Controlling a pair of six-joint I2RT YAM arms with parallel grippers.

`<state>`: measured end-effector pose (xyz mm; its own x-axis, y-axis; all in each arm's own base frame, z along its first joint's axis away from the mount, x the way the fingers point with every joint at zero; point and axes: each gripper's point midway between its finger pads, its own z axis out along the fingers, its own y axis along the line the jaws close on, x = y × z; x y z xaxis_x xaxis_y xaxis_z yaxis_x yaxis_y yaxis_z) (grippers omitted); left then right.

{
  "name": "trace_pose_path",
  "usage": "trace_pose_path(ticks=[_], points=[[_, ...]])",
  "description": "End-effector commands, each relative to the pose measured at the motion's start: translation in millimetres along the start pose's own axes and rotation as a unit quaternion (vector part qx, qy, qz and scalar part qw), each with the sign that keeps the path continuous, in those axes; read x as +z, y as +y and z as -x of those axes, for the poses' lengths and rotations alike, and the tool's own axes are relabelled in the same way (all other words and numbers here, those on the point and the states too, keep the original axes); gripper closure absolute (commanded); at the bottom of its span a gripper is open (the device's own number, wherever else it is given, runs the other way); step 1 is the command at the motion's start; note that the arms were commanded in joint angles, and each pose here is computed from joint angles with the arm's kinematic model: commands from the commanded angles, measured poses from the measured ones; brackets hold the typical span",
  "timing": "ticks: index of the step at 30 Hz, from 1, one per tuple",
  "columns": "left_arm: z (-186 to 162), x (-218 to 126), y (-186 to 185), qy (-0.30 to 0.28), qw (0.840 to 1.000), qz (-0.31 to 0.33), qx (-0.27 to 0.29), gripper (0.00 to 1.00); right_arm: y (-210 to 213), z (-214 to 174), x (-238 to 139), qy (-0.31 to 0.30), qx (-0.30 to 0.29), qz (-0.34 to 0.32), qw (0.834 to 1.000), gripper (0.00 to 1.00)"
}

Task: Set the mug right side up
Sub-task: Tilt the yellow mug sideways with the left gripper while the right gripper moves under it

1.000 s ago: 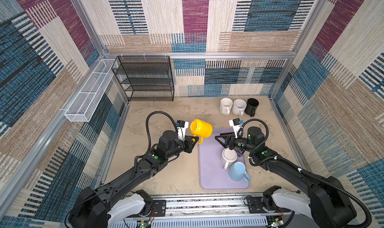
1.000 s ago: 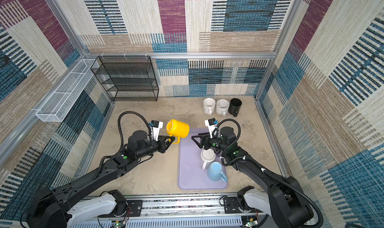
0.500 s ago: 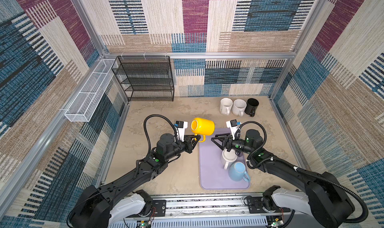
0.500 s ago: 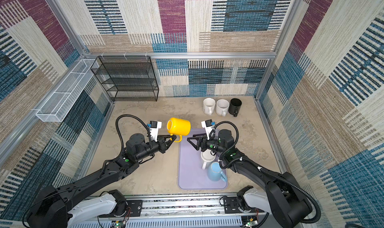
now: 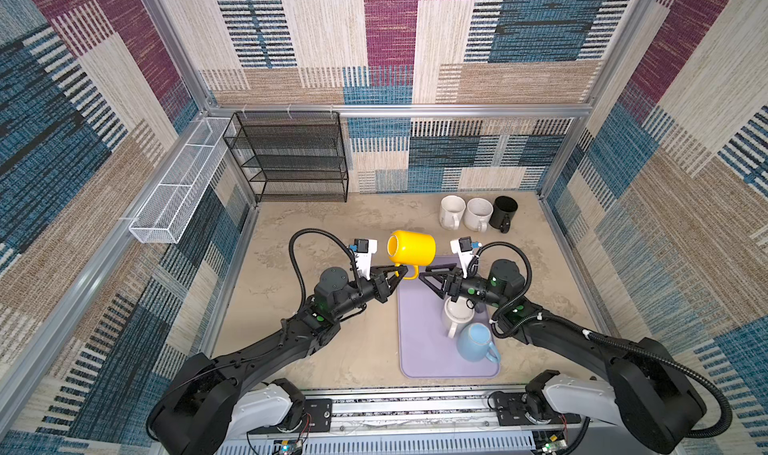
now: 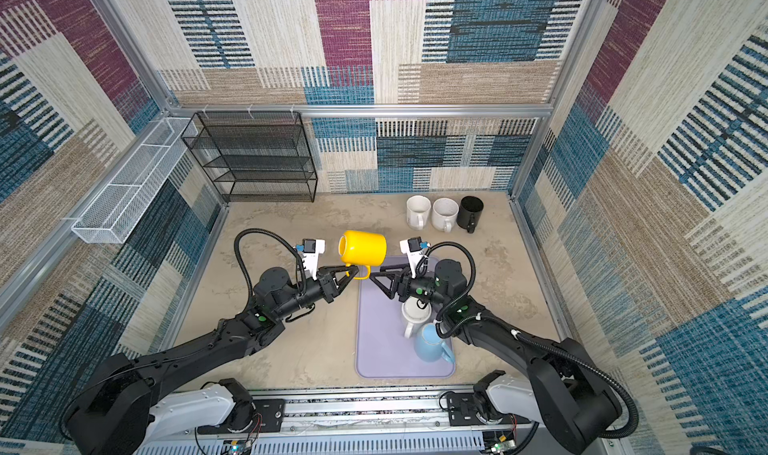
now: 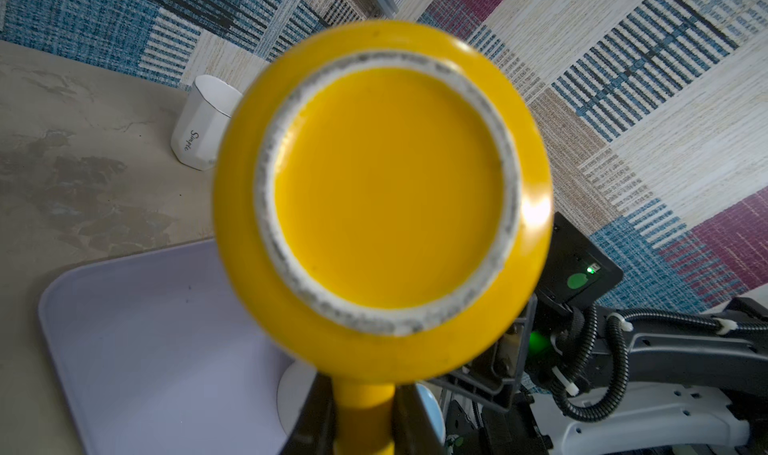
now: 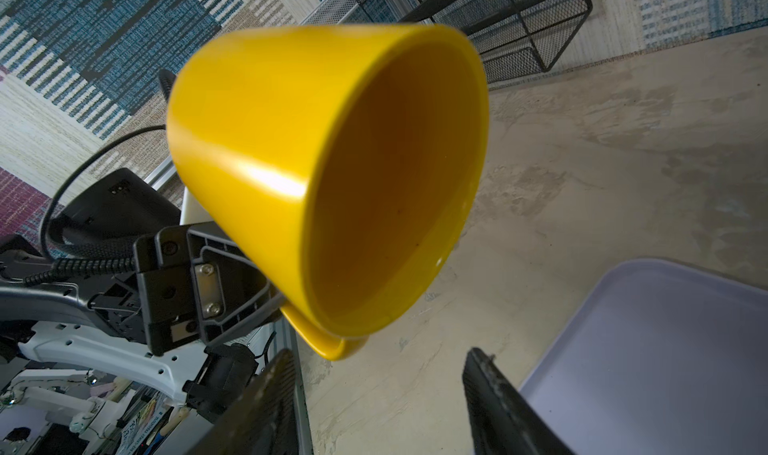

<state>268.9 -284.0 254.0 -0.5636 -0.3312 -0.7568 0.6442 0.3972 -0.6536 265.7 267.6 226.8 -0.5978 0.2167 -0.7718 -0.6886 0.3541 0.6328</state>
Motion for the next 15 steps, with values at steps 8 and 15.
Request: trace_pose_path(ticks=[8,15], points=[[28.3,-5.5,-38.6,-0.063,0.993,-0.094,0.021,1.0,20.0,18.1,5.0,-0.034,-0.01,0.041,0.999,0.39],[28.2,-6.1,-42.1,-0.065,0.992,-0.109,0.019,1.0,31.4,23.8,7.3,-0.042,-0.014,0.062,0.997,0.46]])
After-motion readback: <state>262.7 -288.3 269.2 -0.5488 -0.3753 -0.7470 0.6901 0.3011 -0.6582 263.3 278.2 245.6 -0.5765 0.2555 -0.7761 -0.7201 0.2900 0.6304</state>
